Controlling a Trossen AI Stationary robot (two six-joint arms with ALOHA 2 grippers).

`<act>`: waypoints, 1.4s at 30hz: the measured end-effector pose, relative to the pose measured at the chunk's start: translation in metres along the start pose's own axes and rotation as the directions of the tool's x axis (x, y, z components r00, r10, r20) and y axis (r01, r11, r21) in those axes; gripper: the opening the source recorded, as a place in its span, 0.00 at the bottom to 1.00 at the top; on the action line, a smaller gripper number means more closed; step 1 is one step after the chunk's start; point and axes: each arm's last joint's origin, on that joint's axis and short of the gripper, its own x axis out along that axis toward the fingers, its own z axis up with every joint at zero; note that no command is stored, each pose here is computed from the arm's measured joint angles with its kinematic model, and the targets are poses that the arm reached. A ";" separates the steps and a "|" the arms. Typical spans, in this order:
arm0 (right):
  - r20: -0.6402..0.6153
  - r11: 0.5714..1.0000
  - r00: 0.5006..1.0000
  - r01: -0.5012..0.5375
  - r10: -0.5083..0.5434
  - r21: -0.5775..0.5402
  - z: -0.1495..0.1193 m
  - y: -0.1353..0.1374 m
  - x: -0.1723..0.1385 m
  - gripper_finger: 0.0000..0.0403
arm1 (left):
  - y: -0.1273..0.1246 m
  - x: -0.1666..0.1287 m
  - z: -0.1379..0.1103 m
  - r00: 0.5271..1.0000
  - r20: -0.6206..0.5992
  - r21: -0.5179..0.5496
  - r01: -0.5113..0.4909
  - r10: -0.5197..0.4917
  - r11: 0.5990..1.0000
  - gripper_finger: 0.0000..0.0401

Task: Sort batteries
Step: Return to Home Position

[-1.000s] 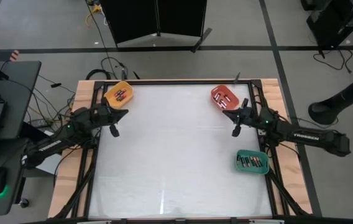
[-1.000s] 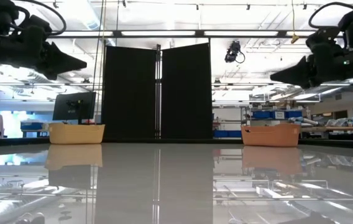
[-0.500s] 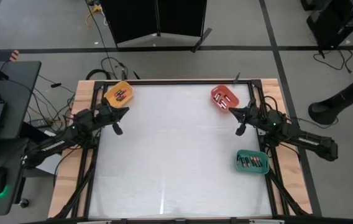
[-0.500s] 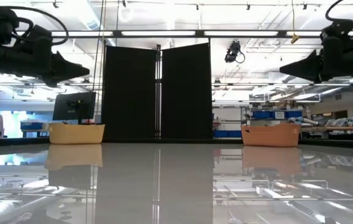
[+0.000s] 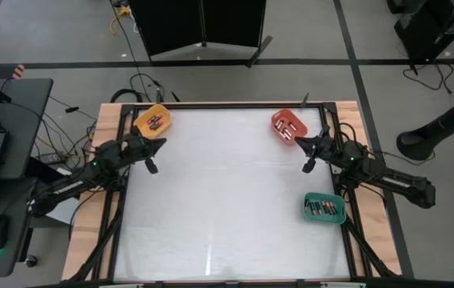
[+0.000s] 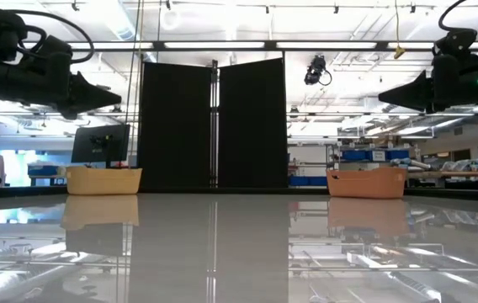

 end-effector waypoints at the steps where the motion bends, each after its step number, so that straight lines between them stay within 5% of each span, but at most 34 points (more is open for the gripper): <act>1: 0.000 1.000 1.000 0.000 0.000 0.000 0.000 0.000 0.000 0.07 | 0.000 0.000 0.001 1.000 0.006 0.000 0.000 0.000 1.000 0.02; 42: -0.001 1.000 1.000 0.002 -0.002 0.000 0.000 0.000 0.000 0.07 | 0.000 0.000 0.000 1.000 0.005 0.001 0.000 0.000 1.000 0.02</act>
